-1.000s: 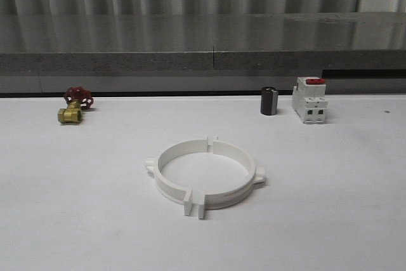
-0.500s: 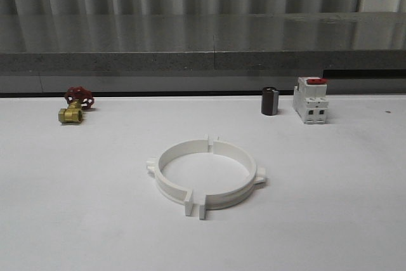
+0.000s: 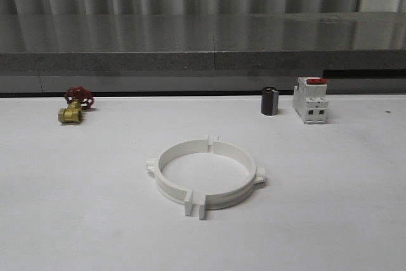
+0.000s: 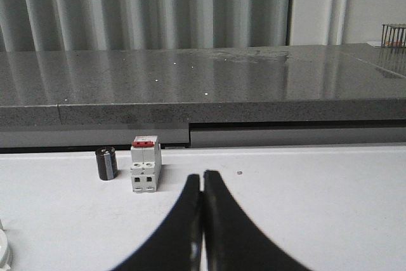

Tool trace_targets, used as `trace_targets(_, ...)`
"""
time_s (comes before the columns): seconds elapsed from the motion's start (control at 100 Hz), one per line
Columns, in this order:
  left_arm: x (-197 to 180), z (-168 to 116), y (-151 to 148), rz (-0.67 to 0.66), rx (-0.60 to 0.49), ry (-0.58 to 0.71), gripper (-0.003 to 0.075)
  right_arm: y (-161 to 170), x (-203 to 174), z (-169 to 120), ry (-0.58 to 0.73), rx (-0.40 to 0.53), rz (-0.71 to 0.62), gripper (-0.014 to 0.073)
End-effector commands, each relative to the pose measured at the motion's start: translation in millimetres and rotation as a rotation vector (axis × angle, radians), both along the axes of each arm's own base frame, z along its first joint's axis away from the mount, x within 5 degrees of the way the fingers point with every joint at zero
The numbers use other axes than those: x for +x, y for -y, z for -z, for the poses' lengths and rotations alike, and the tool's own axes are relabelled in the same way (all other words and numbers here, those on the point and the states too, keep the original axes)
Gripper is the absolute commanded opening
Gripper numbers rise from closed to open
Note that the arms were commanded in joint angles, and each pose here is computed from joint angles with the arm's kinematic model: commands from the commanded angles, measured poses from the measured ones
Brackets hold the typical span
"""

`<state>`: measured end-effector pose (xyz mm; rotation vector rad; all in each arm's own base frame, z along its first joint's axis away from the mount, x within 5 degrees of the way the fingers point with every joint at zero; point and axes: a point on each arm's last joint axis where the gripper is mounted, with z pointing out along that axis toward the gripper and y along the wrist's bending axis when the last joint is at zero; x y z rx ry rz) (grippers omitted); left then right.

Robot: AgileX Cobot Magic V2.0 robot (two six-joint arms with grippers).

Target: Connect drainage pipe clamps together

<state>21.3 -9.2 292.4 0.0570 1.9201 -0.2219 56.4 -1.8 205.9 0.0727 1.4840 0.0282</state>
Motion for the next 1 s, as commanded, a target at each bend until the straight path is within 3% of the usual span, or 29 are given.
trace_targets(0.0, 2, -14, 0, -0.003, -0.030, 0.079, -0.0020, 0, -4, -15, 0.127, -0.008, 0.004, -0.0066)
trace_targets(0.36, 2, -14, 0, -0.003, -0.030, 0.079, -0.0020, 0, -4, -15, 0.127, -0.008, 0.004, -0.0066)
trace_targets(0.47, 7, -5, -5, -0.046, 0.059, 0.091, -0.0020, 0, -4, -15, 0.127, -0.008, 0.004, -0.0066)
trace_targets(0.53, 11, 5, -5, -0.049, 0.054, 0.109, -0.0020, 0, -4, -15, 0.127, -0.008, 0.004, -0.0066)
trace_targets(0.7, 26, 26, -5, -0.076, 0.061, 0.374, -0.0020, 0, -4, -15, 0.127, -0.008, 0.004, -0.0066)
trace_targets(0.91, 33, 76, -5, -0.109, 0.003, 0.465, -0.0020, 0, -4, -15, 0.127, -0.008, 0.004, -0.0066)
trace_targets(0.99, 33, 89, -6, -0.132, -0.006, 0.423, -0.0020, 0, -4, -15, 0.127, -0.008, 0.004, -0.0066)
